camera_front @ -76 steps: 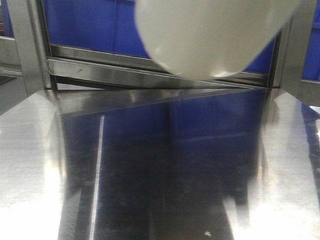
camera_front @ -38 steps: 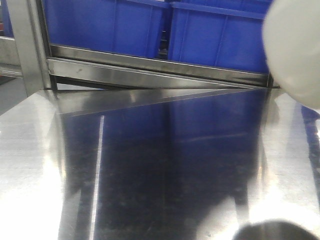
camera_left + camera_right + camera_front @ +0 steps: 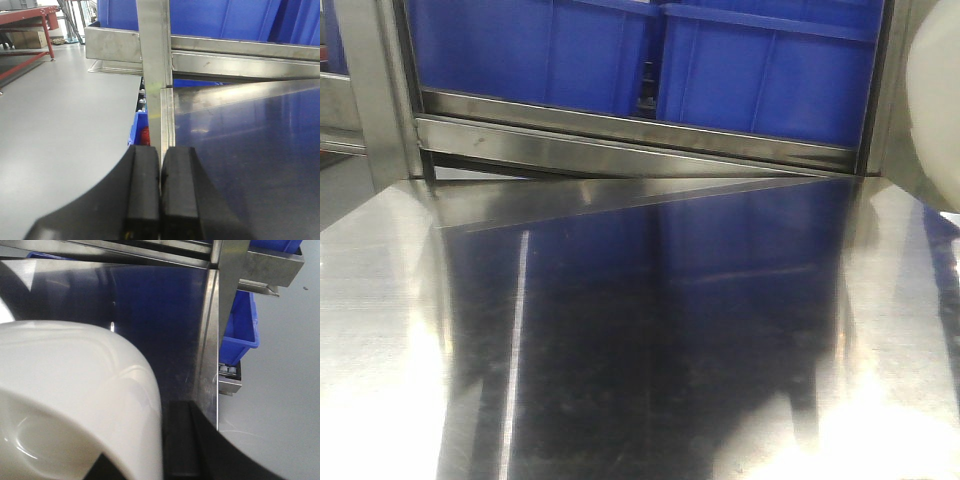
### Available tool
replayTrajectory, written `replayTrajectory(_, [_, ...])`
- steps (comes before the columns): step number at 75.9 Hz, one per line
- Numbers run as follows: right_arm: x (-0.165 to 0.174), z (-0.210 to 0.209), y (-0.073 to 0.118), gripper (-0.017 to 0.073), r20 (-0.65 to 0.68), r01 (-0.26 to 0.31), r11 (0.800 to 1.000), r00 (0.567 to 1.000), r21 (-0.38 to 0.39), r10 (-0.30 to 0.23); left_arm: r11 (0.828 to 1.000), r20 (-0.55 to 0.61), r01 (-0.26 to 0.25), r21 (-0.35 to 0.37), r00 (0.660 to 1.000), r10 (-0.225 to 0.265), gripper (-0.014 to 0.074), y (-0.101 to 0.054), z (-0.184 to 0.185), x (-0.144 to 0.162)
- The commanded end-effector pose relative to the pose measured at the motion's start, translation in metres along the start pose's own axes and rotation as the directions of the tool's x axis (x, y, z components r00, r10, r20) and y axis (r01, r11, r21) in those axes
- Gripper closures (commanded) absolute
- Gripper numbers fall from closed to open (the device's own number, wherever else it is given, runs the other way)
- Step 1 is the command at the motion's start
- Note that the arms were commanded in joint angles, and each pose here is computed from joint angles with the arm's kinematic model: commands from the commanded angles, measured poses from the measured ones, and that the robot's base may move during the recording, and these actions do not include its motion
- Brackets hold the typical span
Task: Move white bin to right shelf second layer
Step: 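Swing the held bin aside with the right arm, clear of the table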
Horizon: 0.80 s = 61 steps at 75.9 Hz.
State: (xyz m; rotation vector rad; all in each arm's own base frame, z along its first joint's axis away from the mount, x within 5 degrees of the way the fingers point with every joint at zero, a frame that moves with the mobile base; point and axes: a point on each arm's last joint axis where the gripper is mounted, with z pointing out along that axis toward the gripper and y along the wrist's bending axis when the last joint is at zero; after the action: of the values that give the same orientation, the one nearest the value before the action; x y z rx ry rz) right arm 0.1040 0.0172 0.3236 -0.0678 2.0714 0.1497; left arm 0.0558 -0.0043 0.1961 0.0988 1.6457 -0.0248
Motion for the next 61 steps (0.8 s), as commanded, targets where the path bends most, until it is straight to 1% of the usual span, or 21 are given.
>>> replayTrajectory(1, [-0.0165, -0.0060, 0.0007, 0.0504, 0.122, -0.004, 1.000, 0.992, -0.006, 0.005, 1.000, 0.065, 0.005, 0.000, 0.998, -0.005, 0.0509, -0.0003, 0.0010, 0.0037])
replayTrajectory(61, [-0.0164, -0.0060, 0.0008, 0.0504, 0.122, -0.005, 1.000, 0.992, -0.007, 0.006, 1.000, 0.065, 0.005, 0.000, 0.998, -0.005, 0.0509, -0.0003, 0.0010, 0.0037])
